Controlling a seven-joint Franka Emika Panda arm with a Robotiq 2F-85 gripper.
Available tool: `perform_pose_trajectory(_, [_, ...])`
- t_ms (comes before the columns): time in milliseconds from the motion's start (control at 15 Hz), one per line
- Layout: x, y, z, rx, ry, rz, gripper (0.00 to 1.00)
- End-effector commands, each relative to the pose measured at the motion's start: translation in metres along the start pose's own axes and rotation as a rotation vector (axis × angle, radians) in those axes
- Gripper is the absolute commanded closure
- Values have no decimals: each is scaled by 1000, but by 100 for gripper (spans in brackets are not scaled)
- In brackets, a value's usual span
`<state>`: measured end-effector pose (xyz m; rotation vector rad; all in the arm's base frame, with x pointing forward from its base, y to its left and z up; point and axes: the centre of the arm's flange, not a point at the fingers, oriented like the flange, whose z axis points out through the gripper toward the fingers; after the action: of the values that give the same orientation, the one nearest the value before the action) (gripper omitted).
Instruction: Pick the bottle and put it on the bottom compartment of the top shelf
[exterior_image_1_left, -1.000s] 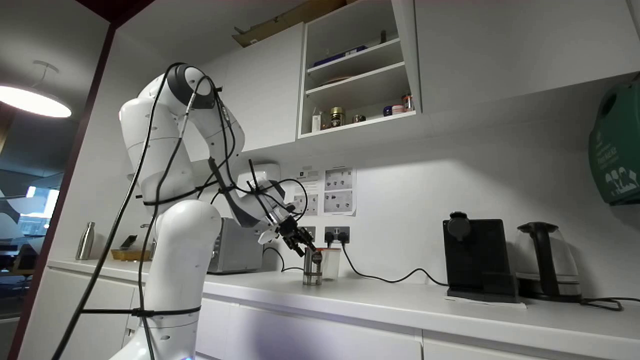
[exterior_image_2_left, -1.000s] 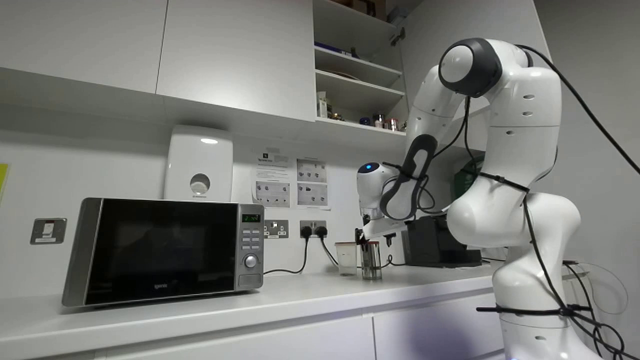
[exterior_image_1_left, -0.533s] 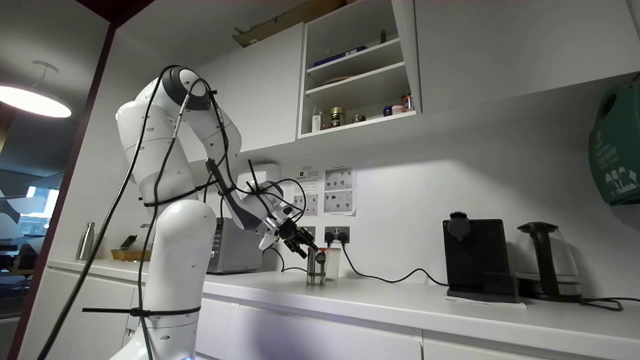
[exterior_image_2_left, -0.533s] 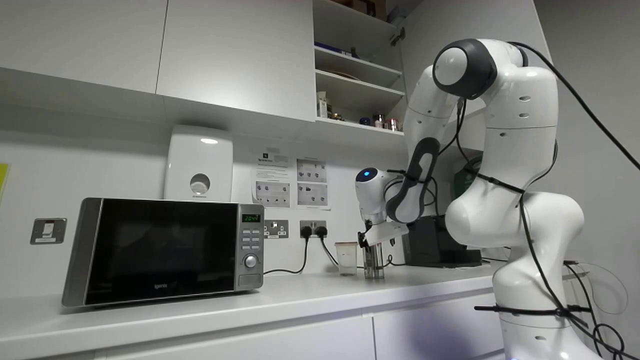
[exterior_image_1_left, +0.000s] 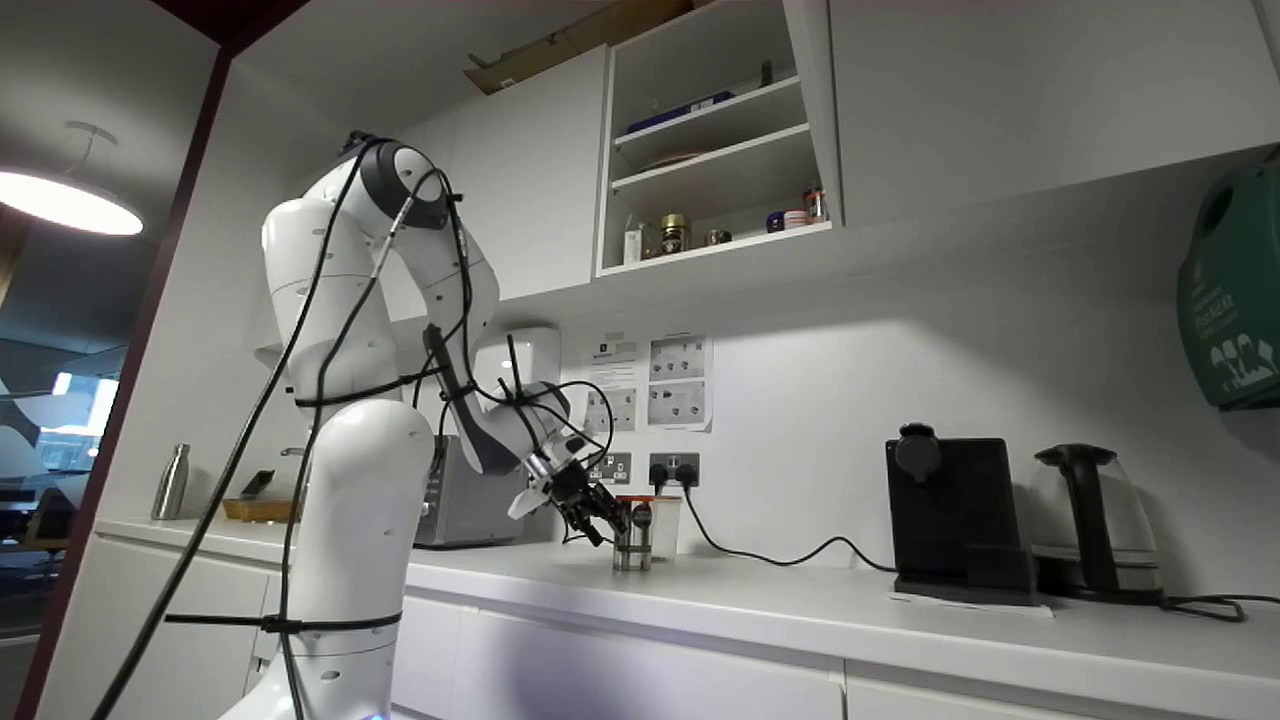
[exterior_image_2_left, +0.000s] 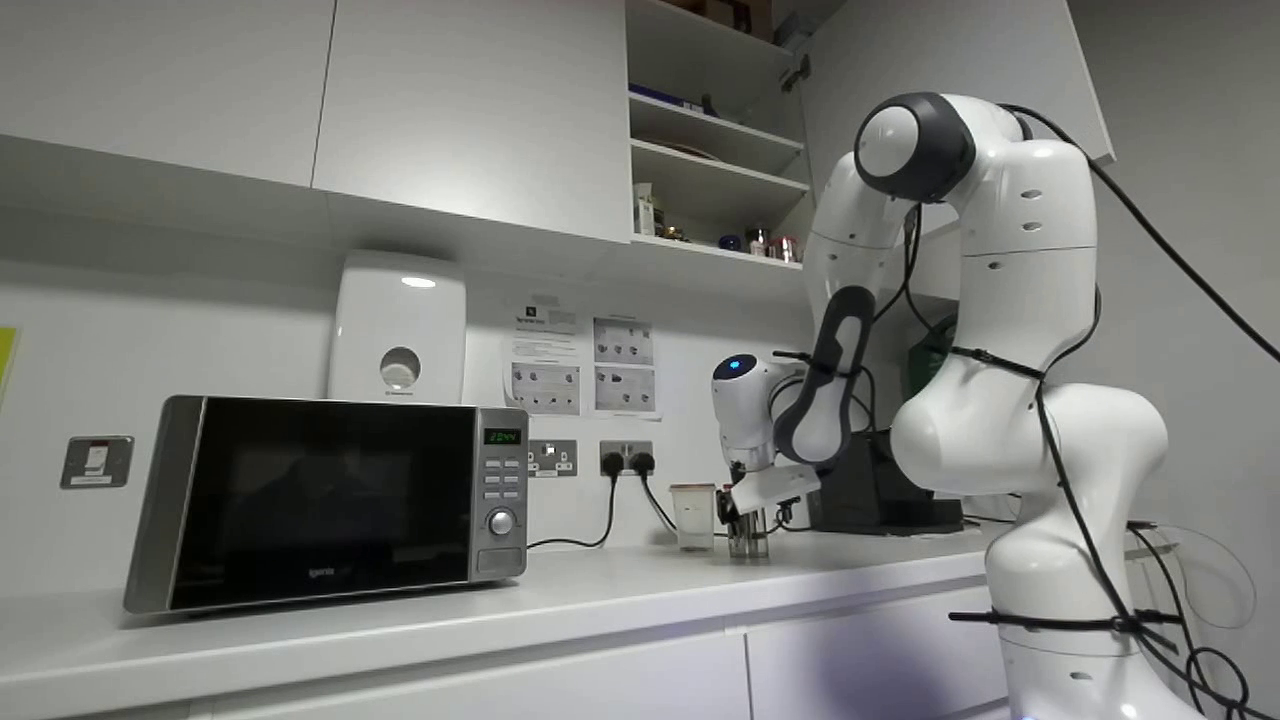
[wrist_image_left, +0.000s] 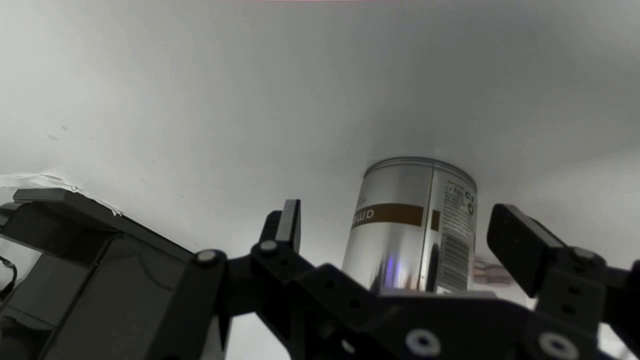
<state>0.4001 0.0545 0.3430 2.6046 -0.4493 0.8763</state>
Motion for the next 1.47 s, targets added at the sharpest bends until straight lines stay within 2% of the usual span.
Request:
perform_pose_trajectory(0, [4,-5,3,-5,93,20,0])
perform_pose_trajectory(200, [9,-6,-1,-30,186,41,0])
perform_pose_trajectory(533, [12,-6,-3,-27,220,75,0])
perform_pose_trajectory(933, [7,-2,17,-13,132,83,0])
perform_pose_trajectory(1067, [5,-3,20,28,56,90,0])
perform_pose_trajectory(1133, [-1,-1,8,-17,112,84,0])
perform_pose_trajectory(1400, [-6,-2,18,-1,69,91,0])
